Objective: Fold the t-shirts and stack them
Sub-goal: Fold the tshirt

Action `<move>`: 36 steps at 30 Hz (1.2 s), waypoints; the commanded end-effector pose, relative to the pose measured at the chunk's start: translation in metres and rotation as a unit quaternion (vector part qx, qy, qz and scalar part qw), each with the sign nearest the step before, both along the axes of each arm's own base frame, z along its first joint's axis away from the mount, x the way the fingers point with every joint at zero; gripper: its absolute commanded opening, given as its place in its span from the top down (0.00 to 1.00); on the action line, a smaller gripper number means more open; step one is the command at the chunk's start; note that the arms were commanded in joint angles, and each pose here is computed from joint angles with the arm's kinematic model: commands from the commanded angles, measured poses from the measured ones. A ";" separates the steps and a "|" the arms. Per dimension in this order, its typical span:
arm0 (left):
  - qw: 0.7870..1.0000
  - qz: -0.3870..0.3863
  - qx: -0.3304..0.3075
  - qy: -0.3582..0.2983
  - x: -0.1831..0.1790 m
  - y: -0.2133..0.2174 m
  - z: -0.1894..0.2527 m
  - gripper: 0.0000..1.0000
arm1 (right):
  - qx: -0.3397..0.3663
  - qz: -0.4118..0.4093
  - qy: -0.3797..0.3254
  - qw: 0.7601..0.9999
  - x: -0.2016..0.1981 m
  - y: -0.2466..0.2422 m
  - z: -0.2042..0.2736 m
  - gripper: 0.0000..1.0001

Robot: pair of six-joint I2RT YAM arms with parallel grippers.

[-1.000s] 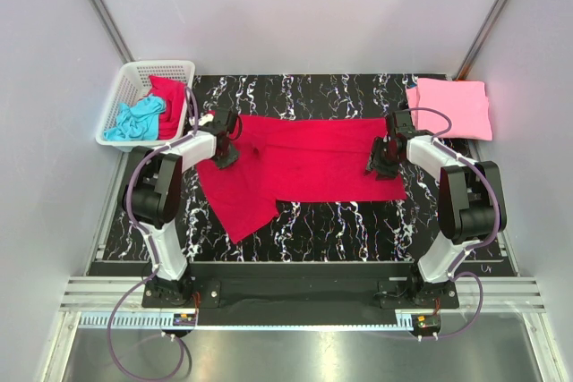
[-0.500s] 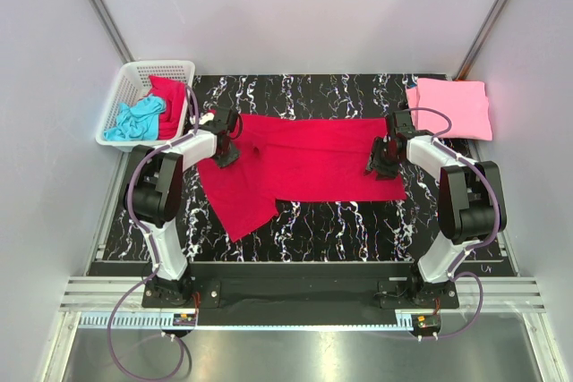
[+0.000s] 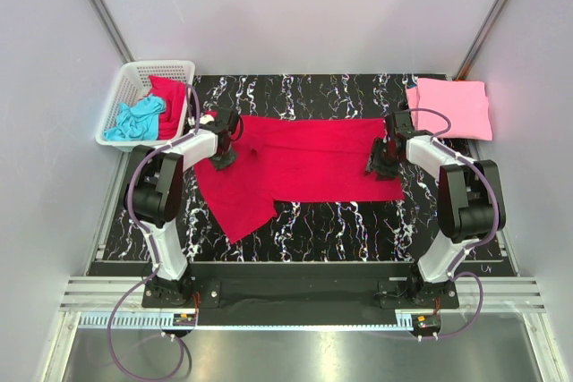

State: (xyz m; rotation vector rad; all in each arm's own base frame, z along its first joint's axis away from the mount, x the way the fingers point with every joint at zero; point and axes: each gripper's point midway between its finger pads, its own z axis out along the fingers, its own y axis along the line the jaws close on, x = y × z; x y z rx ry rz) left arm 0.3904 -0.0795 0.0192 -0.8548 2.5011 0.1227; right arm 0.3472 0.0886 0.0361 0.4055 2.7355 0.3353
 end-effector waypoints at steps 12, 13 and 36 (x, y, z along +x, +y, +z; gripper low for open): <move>0.999 0.015 0.051 0.002 -0.002 0.020 0.019 0.72 | -0.028 -0.028 0.045 0.998 -0.005 -0.007 -0.031 0.54; 0.999 0.016 0.052 -0.001 -0.002 0.021 0.022 0.72 | -0.033 -0.031 0.044 0.998 -0.006 -0.009 -0.029 0.54; 0.999 0.013 0.026 -0.026 0.008 0.020 0.037 0.71 | -0.048 -0.032 0.035 0.998 -0.002 -0.014 -0.017 0.54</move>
